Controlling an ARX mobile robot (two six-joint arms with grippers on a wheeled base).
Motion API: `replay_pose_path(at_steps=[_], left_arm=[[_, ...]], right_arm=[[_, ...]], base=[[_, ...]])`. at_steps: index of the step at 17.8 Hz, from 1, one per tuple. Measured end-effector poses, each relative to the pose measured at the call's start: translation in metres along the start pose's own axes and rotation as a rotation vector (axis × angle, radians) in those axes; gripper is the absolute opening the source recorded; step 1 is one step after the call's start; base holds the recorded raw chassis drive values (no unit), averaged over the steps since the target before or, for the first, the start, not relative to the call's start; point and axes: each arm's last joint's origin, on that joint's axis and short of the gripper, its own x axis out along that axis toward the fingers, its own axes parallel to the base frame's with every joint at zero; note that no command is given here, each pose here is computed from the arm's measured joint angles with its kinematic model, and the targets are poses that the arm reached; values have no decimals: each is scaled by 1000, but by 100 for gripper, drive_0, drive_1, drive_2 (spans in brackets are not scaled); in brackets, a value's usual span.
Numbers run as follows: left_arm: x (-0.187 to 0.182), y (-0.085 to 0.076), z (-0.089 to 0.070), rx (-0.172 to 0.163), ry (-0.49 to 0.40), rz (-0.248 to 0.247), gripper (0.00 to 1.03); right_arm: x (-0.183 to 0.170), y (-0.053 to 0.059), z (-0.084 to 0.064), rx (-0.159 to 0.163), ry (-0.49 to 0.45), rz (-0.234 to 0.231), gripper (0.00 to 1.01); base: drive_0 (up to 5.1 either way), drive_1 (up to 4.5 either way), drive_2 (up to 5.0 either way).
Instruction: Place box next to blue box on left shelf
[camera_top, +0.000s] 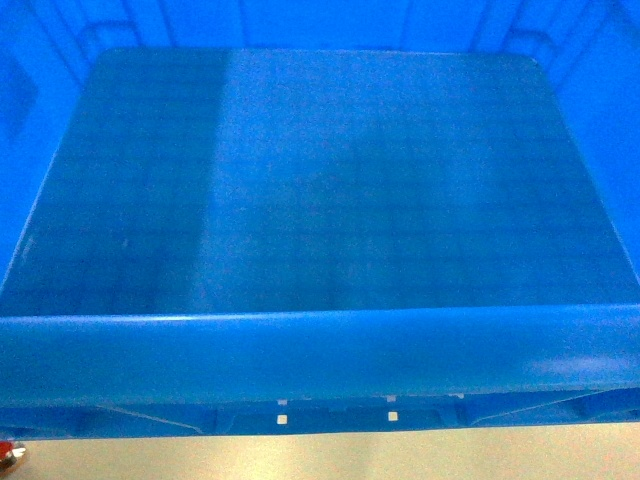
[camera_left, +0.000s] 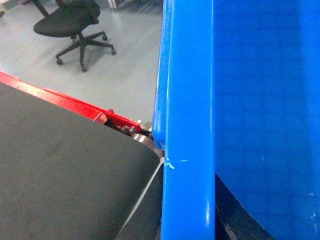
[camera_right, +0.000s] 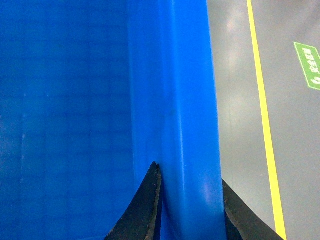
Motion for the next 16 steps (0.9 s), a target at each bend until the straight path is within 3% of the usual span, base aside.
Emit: replay_pose_path(at_steps=[16], left_arm=[[0,0,0,1,1,1,11]], right_arm=[[0,0,0,0,0,0,17]], base=[[-164,-164,-164]])
